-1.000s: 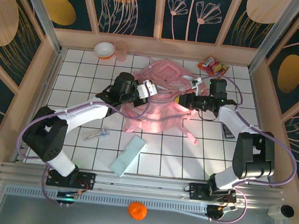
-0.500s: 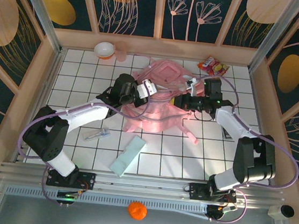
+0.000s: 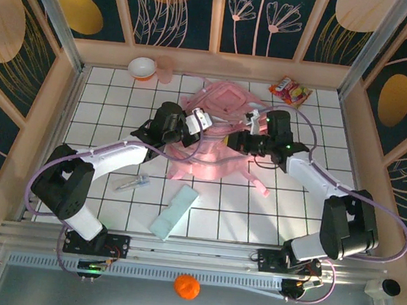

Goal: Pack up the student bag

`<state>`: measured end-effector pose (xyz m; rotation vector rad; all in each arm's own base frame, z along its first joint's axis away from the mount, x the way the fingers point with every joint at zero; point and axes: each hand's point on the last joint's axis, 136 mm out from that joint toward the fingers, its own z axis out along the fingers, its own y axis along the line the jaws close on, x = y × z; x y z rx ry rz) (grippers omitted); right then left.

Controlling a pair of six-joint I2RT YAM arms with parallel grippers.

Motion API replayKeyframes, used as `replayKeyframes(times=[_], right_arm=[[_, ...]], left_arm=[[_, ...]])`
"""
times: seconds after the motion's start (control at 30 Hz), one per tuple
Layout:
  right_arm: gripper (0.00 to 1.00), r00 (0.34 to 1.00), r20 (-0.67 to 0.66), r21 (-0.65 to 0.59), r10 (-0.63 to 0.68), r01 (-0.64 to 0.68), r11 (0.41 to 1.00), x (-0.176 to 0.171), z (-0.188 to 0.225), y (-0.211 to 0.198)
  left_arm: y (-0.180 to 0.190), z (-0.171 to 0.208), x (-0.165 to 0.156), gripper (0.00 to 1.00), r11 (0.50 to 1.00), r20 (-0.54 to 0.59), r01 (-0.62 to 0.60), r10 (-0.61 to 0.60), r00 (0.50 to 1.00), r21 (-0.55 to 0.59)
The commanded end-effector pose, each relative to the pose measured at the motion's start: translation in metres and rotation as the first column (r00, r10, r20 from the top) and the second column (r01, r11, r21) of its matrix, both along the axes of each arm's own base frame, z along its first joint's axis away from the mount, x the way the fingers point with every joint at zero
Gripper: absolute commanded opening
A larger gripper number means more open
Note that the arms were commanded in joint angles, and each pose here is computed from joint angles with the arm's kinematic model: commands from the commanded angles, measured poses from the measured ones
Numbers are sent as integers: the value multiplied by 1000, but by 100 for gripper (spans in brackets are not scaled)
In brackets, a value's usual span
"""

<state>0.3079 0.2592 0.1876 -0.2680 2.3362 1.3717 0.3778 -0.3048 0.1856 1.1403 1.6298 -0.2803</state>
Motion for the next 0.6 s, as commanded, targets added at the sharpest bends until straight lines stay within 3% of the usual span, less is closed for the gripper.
replayKeyframes(times=[0.0, 0.33, 0.43, 0.57], right_arm=[[6, 978, 162, 144, 132, -156, 977, -26, 54, 39], [8, 976, 195, 110, 95, -118, 987, -38, 53, 35], [20, 960, 268, 62, 83, -103, 993, -40, 62, 23], [42, 927, 374, -37, 26, -12, 999, -33, 68, -8]], left_arm=[[-39, 44, -18, 0, 977, 72, 134, -123, 990, -166], [-40, 54, -18, 0, 964, 86, 133, -116, 990, -231], [-35, 40, -19, 0, 967, 74, 142, -129, 989, -213], [-25, 46, -28, 0, 930, 110, 260, -239, 965, -258]])
